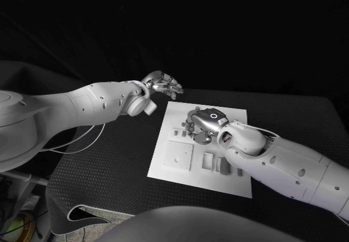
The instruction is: Assemble the parts on the task board
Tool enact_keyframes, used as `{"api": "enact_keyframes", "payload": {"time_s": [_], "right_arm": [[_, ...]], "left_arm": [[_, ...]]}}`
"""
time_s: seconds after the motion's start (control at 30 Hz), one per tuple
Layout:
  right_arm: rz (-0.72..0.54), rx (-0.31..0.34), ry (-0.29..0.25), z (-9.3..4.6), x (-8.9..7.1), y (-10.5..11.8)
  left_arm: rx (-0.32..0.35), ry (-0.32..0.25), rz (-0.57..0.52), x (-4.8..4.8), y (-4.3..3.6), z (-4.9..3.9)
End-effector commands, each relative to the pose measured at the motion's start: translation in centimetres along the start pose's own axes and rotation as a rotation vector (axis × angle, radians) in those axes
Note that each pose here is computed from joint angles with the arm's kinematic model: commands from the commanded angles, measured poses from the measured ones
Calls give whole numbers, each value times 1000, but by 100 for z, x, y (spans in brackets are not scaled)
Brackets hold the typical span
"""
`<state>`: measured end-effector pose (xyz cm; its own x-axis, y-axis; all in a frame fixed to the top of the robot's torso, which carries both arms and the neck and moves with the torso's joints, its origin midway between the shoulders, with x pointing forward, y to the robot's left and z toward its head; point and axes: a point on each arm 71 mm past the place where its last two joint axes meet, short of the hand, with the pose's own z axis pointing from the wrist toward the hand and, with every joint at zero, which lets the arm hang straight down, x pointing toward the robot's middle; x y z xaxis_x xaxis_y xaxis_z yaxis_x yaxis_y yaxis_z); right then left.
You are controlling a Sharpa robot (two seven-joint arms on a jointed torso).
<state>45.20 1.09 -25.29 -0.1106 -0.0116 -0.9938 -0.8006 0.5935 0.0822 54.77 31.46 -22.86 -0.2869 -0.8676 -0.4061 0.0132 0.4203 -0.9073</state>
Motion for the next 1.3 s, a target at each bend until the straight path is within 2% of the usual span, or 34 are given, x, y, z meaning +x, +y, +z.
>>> {"api": "enact_keyframes", "payload": {"time_s": [0.03, 0.13, 0.67, 0.93, 1.3], "right_arm": [[-13, -21, 14, 14, 62, 24], [-11, -29, 25, 11, 114, 57], [22, -45, 44, -61, 178, 112], [28, -46, 53, -61, 223, 125], [41, -47, 81, -67, 390, 165]], "left_arm": [[10, 8, 11, 20, -41, 26], [12, 7, 12, 23, -51, 35], [21, 5, 16, 9, -109, 62], [29, 12, 15, 48, -136, 85], [34, 20, 16, 84, -156, 108]]}}
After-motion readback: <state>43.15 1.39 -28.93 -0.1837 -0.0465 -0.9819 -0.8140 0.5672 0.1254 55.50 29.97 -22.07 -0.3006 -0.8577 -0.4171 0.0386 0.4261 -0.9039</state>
